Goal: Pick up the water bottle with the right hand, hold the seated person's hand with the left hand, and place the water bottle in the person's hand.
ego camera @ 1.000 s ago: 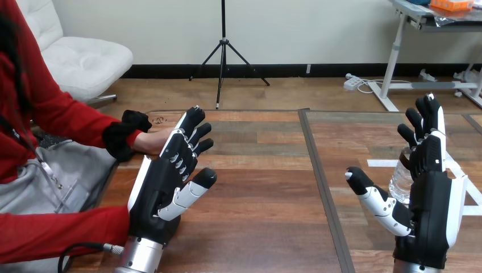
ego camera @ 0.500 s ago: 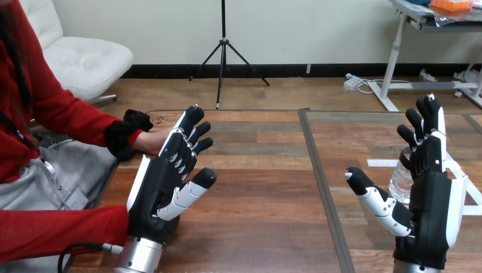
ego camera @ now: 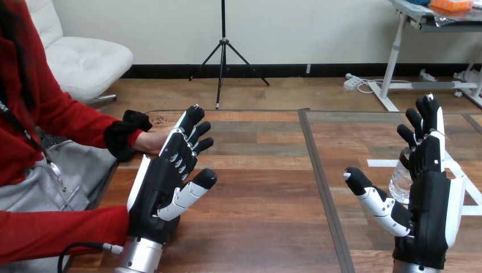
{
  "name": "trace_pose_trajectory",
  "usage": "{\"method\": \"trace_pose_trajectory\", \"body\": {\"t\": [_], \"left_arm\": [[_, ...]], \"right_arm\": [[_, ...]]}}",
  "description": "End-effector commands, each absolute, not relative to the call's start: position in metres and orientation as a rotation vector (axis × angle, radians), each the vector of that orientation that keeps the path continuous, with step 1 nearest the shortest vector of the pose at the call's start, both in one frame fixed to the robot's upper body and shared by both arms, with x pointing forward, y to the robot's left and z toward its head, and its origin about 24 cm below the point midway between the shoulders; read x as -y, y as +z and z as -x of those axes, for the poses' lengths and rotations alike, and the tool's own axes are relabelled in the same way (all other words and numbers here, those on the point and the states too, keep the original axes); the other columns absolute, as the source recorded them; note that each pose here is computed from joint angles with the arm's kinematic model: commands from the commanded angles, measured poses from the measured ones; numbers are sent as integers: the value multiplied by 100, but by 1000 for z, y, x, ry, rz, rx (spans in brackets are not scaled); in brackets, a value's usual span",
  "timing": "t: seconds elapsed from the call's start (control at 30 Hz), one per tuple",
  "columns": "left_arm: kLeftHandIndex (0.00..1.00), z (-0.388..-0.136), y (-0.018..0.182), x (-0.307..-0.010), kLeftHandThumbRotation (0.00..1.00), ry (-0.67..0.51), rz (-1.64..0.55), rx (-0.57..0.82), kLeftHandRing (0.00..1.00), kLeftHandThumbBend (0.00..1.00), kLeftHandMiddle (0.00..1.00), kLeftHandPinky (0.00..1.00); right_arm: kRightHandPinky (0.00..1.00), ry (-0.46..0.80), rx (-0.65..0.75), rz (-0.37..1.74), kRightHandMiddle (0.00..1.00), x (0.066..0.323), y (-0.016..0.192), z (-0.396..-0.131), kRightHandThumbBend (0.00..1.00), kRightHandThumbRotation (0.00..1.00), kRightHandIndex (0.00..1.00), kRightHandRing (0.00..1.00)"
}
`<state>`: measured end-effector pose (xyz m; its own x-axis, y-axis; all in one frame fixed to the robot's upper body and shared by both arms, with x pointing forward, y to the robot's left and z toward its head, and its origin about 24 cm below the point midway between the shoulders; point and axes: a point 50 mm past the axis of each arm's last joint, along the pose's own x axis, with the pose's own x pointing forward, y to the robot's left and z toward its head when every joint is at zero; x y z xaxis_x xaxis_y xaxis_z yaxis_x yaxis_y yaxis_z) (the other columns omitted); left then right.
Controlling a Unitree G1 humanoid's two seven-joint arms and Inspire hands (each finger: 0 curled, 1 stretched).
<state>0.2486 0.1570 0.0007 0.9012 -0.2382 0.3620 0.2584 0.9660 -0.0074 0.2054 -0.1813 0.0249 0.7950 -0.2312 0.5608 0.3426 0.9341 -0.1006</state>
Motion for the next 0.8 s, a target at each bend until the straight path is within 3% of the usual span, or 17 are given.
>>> {"method": "trace_pose_trajectory", "body": {"t": [0.0, 0.77], "left_arm": [[93, -263, 22, -157, 62, -258, 53, 470, 93, 100, 96, 87], [94, -265, 24, -158, 63, -263, 48, 479, 93, 100, 96, 87]], "right_arm": [[88, -310, 624, 186, 96, 178, 34, -213, 100, 54, 97, 93], [88, -304, 625, 186, 97, 177, 34, -215, 100, 54, 97, 94]]}}
